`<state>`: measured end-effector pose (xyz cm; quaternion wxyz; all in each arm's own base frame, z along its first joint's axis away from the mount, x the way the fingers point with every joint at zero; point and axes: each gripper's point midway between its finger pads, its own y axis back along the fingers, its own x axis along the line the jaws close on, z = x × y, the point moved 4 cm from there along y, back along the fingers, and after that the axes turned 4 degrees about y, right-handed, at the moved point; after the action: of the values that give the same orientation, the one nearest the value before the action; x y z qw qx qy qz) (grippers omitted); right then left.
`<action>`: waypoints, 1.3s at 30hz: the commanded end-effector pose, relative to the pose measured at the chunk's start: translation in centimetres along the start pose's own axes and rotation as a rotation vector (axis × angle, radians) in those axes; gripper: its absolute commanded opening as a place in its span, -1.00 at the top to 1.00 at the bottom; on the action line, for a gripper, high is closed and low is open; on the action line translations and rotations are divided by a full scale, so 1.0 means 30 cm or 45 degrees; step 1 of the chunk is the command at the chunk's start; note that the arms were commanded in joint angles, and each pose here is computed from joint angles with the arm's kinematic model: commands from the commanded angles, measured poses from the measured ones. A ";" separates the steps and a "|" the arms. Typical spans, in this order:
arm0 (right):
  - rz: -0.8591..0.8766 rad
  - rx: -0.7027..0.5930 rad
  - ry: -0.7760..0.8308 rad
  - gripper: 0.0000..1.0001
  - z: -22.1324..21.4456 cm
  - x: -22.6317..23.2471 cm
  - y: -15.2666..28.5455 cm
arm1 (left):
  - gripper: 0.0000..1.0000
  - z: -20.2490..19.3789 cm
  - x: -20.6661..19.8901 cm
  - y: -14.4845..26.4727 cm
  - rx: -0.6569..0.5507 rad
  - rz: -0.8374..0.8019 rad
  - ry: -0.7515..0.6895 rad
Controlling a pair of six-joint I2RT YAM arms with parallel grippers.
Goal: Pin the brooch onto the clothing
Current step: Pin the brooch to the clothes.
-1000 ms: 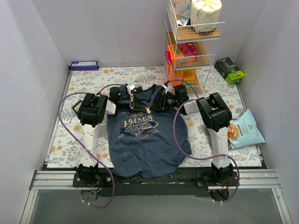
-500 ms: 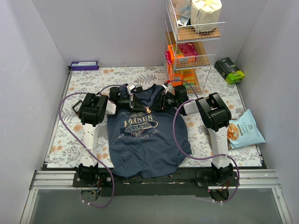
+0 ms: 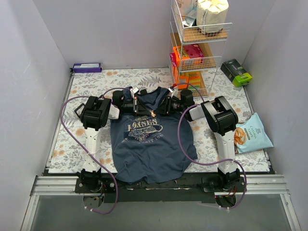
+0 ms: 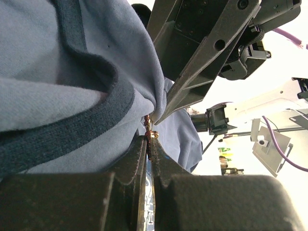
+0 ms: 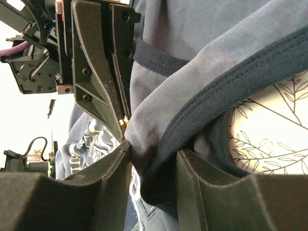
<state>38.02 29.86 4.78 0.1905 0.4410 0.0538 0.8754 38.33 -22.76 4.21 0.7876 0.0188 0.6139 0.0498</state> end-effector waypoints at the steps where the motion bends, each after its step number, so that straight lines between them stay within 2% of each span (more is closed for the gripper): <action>1: -0.082 -0.026 -0.073 0.10 -0.018 -0.053 0.028 | 1.00 -0.109 0.091 -0.015 0.032 0.078 0.154; 10: -0.124 -0.062 -0.085 0.10 -0.011 -0.071 0.063 | 1.00 -0.114 0.092 -0.009 0.015 0.087 0.152; 20: -0.093 -0.044 -0.071 0.12 -0.019 -0.066 0.064 | 1.00 -0.084 0.132 -0.017 0.015 0.194 0.250; 39: -0.097 -0.049 -0.043 0.18 -0.008 -0.048 0.071 | 1.00 -0.080 0.141 -0.017 0.015 0.218 0.350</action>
<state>37.22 29.15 4.50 0.1945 0.4445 0.0451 0.8733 38.53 -22.89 3.92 0.7389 0.0420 0.6687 0.0718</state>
